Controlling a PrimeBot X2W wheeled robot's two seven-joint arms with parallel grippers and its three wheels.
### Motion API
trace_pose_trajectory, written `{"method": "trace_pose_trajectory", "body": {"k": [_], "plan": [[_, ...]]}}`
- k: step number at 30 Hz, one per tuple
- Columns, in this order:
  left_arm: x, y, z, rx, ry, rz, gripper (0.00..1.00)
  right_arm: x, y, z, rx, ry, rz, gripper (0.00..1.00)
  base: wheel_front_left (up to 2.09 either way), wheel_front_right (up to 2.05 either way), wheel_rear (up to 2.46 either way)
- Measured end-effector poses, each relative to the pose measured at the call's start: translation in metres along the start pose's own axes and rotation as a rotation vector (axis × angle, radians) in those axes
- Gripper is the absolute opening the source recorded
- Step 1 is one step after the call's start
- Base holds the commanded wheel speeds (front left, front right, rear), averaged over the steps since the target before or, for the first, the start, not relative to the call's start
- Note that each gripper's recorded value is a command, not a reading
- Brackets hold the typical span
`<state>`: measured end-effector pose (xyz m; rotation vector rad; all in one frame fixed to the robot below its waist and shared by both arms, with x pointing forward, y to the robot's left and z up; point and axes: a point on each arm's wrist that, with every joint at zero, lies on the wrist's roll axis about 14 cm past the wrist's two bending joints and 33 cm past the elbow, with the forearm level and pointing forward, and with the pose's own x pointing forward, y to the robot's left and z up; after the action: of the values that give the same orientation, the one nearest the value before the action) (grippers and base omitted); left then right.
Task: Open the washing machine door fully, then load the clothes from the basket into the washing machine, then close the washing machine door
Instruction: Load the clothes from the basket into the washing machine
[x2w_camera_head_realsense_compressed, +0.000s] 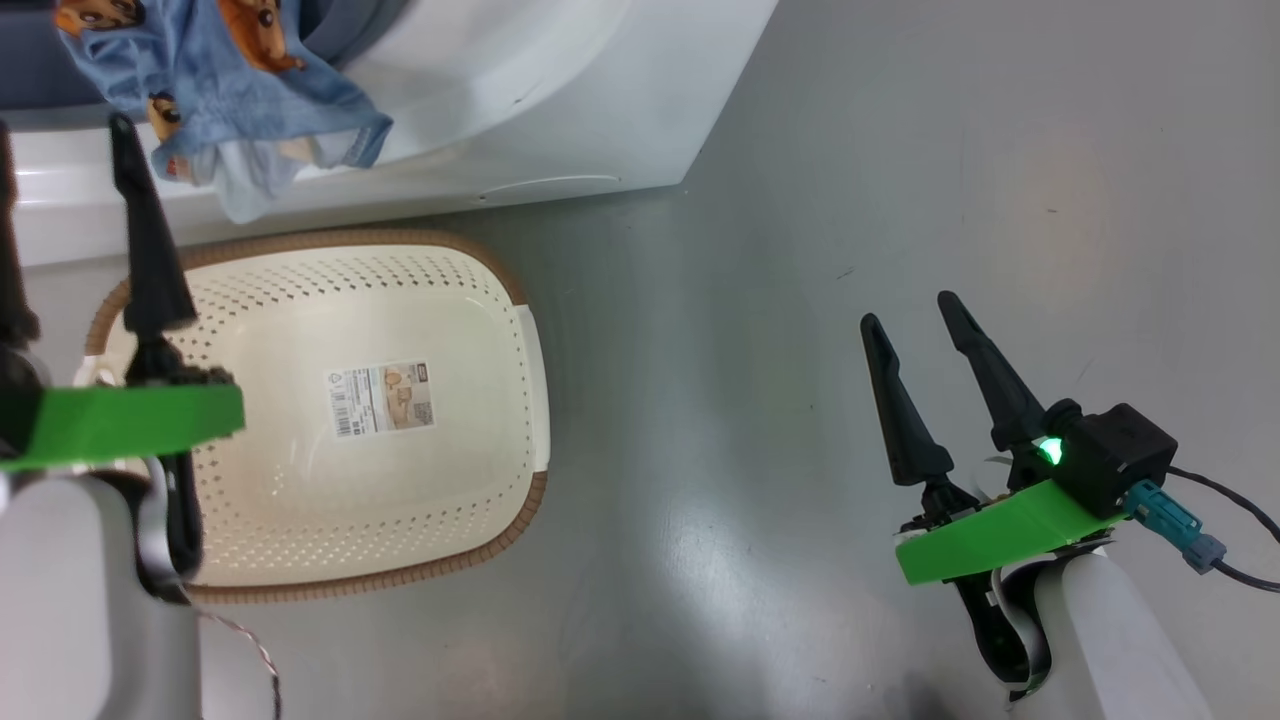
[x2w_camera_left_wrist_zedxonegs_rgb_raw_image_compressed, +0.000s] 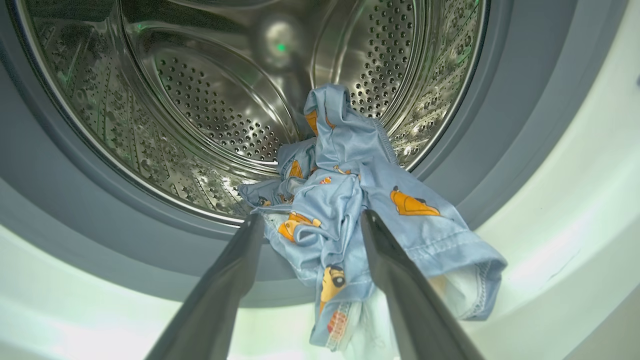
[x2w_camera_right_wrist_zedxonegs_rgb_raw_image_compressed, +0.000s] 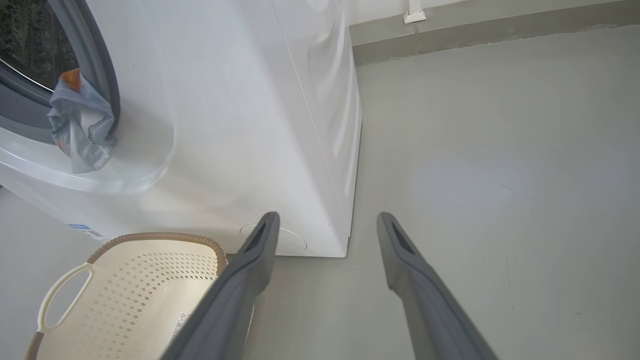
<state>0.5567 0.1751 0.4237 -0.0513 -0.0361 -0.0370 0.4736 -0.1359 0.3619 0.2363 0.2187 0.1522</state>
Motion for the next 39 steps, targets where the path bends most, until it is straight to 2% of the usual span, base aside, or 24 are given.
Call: {"method": "trace_pose_trajectory", "body": {"k": [20,39], "plan": [[-0.08,0.004,-0.05,-0.019,0.203,0.061,1.0,-0.001,0.004,0.001,-0.001,0.002,0.01,1.0,0.0,0.0,0.0],[-0.121,0.01,-0.068,-0.022,0.305,0.107,1.0,-0.003,0.004,-0.002,-0.003,0.011,0.014,1.0,0.0,0.0,0.0]]}}
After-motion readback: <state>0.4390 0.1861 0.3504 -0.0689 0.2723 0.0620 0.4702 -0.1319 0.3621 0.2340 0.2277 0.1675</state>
